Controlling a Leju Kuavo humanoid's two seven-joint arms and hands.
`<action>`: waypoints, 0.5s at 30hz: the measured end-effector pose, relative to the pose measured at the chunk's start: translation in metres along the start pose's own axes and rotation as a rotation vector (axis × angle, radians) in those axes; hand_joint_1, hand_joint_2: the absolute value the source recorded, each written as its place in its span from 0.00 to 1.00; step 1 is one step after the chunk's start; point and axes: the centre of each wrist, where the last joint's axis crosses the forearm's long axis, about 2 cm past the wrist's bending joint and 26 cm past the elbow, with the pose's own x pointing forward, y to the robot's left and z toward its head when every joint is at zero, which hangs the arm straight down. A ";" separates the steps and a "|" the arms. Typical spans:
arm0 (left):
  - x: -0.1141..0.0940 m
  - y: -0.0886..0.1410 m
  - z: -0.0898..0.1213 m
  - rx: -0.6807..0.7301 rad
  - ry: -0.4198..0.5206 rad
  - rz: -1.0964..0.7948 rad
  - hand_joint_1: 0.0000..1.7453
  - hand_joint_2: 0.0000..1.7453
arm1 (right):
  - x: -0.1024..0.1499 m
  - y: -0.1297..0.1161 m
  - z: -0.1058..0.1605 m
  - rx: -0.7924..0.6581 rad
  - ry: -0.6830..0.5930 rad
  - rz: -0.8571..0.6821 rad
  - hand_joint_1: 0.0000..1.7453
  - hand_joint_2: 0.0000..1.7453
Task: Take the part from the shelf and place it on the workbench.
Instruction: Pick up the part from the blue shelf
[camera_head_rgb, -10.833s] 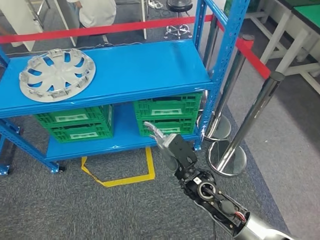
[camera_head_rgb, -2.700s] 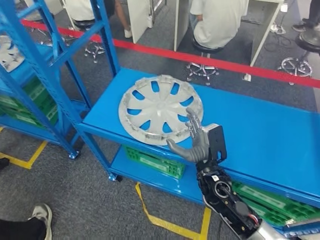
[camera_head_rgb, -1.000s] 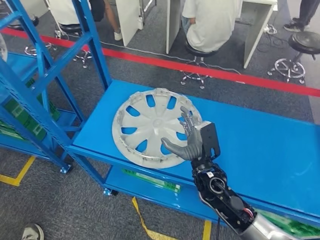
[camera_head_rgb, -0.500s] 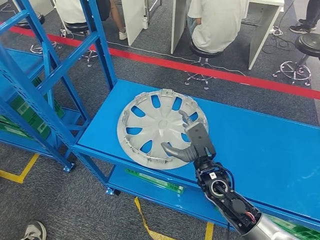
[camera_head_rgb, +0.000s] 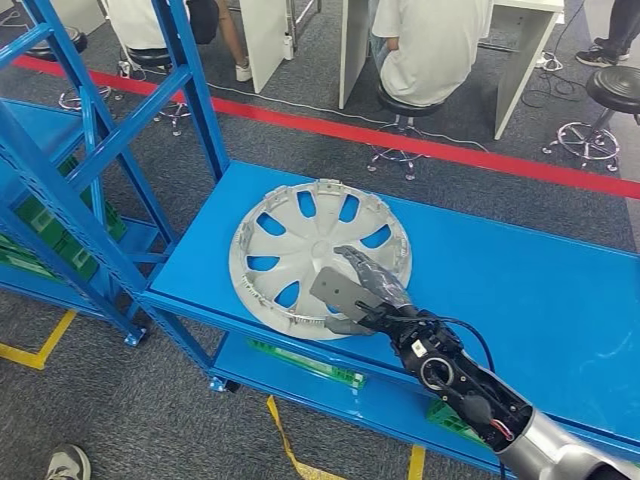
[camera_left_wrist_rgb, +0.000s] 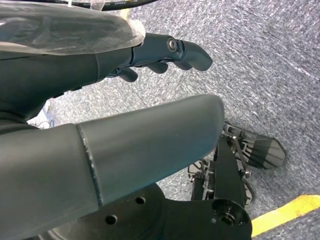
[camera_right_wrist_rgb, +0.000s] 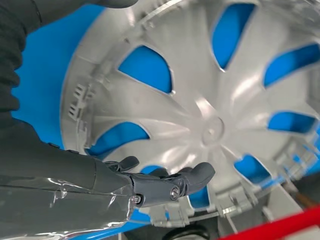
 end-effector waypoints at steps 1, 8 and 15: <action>0.000 0.000 0.000 -0.001 -0.002 -0.002 0.00 0.00 | 0.000 0.000 0.000 0.013 0.002 0.012 0.00 1.00; 0.000 -0.001 0.000 -0.007 -0.013 -0.025 0.00 0.00 | -0.001 0.000 -0.007 0.089 0.041 0.077 0.00 1.00; 0.000 -0.001 0.000 -0.009 -0.007 -0.036 0.00 0.00 | -0.012 0.001 -0.013 0.123 0.082 0.121 0.00 1.00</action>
